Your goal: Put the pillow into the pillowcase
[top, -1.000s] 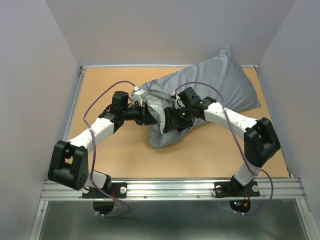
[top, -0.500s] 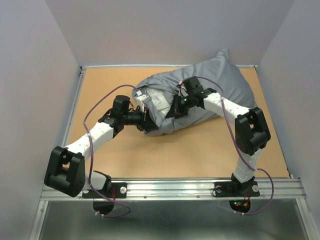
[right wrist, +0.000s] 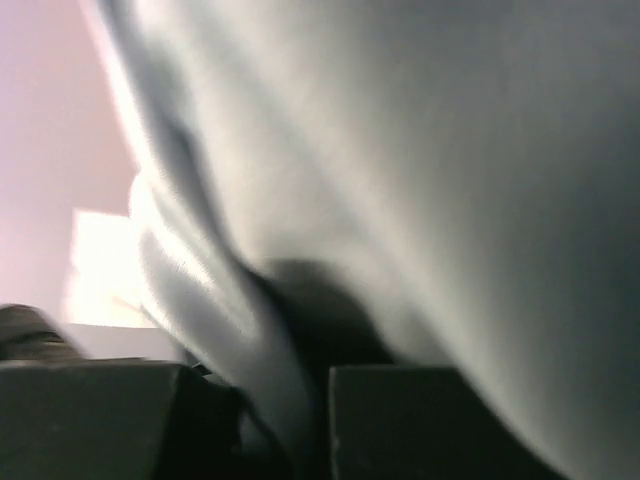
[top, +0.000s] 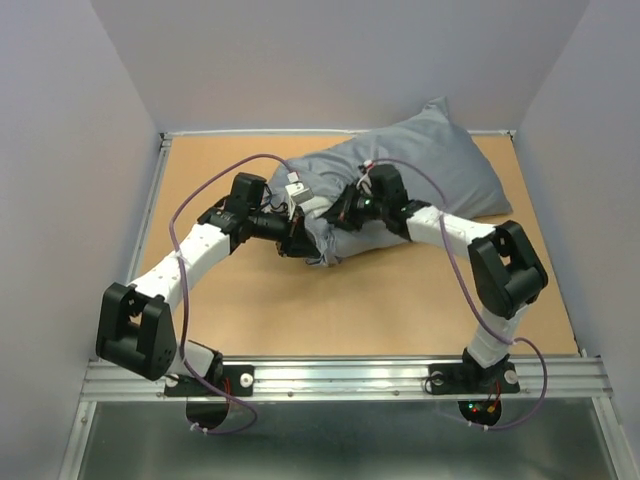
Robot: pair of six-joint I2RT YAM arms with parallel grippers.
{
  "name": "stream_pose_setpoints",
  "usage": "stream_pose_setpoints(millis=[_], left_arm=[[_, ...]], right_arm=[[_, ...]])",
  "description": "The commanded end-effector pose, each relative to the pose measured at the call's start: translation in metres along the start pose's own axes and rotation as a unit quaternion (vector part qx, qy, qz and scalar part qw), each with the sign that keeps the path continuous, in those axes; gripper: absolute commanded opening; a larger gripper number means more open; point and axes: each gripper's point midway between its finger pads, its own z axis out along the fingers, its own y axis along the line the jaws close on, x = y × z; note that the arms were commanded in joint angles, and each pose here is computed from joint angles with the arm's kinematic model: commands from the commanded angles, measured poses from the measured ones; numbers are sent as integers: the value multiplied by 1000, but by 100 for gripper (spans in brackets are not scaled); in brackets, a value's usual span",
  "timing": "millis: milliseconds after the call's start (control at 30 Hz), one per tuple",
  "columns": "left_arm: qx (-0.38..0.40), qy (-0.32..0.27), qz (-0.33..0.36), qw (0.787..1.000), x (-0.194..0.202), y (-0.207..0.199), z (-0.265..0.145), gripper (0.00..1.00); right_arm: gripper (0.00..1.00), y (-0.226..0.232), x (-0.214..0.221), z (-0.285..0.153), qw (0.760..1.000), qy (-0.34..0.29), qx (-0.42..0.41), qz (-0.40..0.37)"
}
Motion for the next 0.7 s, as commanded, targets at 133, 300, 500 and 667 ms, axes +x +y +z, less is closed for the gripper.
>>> stream_pose_setpoints(millis=[133, 300, 500, 667], left_arm=[[49, -113, 8, 992, -91, -25, -32, 0], [-28, -134, 4, 991, -106, 21, -54, 0], [-55, -123, 2, 991, -74, 32, -51, 3], [-65, -105, 22, 992, -48, 26, -51, 24]], right_arm=[[0, -145, 92, 33, 983, 69, 136, -97], [4, -106, 86, 5, 977, 97, 90, -169], [56, 21, 55, -42, 961, 59, -16, -268], [21, 15, 55, -65, 949, 75, 37, -304]])
